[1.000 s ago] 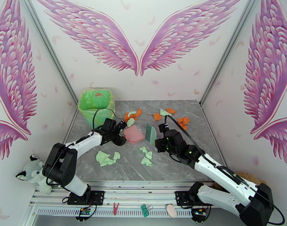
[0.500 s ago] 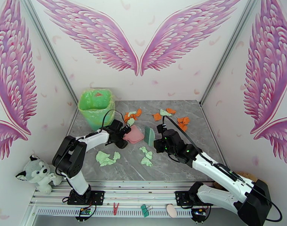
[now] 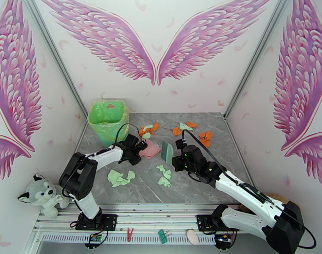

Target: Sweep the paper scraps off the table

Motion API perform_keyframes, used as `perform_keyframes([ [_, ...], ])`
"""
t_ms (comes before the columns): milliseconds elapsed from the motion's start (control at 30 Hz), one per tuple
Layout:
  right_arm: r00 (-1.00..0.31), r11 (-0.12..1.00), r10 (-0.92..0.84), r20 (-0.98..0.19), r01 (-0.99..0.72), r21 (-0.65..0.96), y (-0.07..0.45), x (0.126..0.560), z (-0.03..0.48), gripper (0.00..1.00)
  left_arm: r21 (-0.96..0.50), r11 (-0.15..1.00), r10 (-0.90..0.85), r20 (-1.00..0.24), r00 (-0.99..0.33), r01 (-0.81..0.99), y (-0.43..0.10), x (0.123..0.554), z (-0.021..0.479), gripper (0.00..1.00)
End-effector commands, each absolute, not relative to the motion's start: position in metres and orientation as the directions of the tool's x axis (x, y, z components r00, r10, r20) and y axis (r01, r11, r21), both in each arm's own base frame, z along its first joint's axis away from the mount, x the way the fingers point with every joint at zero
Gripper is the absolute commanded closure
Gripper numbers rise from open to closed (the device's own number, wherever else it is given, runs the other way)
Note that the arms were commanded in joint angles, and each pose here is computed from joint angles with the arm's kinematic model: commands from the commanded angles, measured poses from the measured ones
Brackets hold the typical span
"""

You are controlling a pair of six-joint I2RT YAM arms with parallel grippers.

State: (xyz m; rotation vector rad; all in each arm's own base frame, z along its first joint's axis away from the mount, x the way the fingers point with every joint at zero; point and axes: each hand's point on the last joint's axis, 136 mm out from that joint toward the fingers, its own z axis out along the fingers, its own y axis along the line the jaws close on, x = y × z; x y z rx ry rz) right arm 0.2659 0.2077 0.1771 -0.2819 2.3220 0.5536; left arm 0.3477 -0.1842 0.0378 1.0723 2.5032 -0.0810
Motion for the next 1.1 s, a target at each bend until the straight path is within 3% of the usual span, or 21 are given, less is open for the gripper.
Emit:
perform_keyframes([
  [0, -0.697, 0.878, -0.024, -0.717, -0.358, 0.319, 0.21, 0.272, 0.189, 1.0, 0.105, 0.724, 0.643, -0.461, -0.611, 0.682, -0.195, 0.357, 0.06, 0.68],
  [433, -0.693, 0.887, -0.022, -0.721, -0.346, 0.306, 0.202, 0.272, 0.19, 1.0, 0.111, 0.735, 0.649, -0.399, -0.647, 0.669, -0.244, 0.308, 0.031, 0.68],
  [833, -0.688, 0.884, -0.011, -0.726, -0.346, 0.315, 0.201, 0.272, 0.196, 1.0, 0.145, 0.796, 0.579, -0.463, -0.671, 0.587, -0.245, 0.324, 0.035, 0.51],
  [1067, -0.694, 0.889, -0.012, -0.72, -0.337, 0.311, 0.197, 0.269, 0.189, 1.0, 0.057, 0.763, 0.574, -0.517, -0.635, 0.644, -0.265, 0.317, 0.035, 0.41],
])
